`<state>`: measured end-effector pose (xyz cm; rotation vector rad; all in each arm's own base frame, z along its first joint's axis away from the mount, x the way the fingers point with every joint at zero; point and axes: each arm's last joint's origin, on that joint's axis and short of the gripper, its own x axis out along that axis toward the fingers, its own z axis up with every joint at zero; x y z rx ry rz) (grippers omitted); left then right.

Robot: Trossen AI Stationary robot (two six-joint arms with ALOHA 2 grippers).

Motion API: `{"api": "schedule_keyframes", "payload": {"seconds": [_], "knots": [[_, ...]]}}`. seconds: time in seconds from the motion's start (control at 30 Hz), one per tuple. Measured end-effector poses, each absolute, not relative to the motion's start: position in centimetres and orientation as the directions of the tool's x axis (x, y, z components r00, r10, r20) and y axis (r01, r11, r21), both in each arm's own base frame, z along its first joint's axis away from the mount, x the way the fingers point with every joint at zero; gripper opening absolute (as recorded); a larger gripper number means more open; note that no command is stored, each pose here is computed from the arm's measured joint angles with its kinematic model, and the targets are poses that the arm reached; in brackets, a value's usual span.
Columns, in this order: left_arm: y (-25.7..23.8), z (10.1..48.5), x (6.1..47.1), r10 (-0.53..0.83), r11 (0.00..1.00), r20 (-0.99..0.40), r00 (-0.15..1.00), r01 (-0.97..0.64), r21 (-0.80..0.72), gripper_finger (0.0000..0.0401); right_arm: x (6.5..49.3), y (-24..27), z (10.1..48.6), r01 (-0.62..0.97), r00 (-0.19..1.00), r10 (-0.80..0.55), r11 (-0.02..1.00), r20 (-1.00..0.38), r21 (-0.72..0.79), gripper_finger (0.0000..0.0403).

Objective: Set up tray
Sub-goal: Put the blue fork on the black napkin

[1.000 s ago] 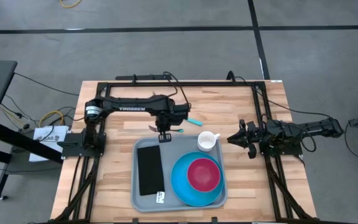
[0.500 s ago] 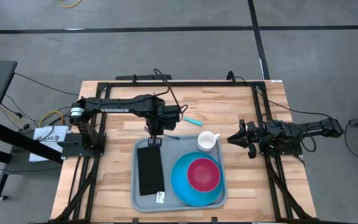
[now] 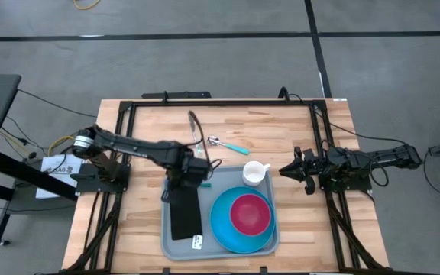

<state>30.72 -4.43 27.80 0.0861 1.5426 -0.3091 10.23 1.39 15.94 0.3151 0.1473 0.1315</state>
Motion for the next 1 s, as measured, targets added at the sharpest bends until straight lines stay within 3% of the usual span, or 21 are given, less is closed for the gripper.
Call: {"api": "schedule_keyframes", "payload": {"seconds": [0.5, 0.73, 0.87, 1.0], "knots": [[-3.9, 29.8, 30.3, -0.11, 0.99, -0.966, 0.235, 0.115, -0.085, 0.0, 10.2, 1.4, 15.9, -0.106, 0.981, 0.152, 0.942, -0.123, 0.318, 0.0051], [-3.7, 29.6, 32.2, -0.03, 0.997, -0.927, 0.374, -0.053, -0.054, 0.0, 10.2, 1.4, 15.9, -0.106, 0.981, 0.152, 0.942, -0.124, 0.318, 0.0051], [-3.1, 28.6, 33.1, -0.003, 0.994, -0.934, 0.358, -0.101, -0.041, 0.0014, 10.2, 1.4, 15.9, -0.105, 0.981, 0.151, 0.942, -0.124, 0.318, 0.0051], [-2.8, 26.7, 34.0, -0.014, 0.994, -0.957, 0.291, -0.1, -0.045, 0.0052, 10.2, 1.4, 15.9, -0.105, 0.981, 0.152, 0.942, -0.125, 0.318, 0.0051]]}}
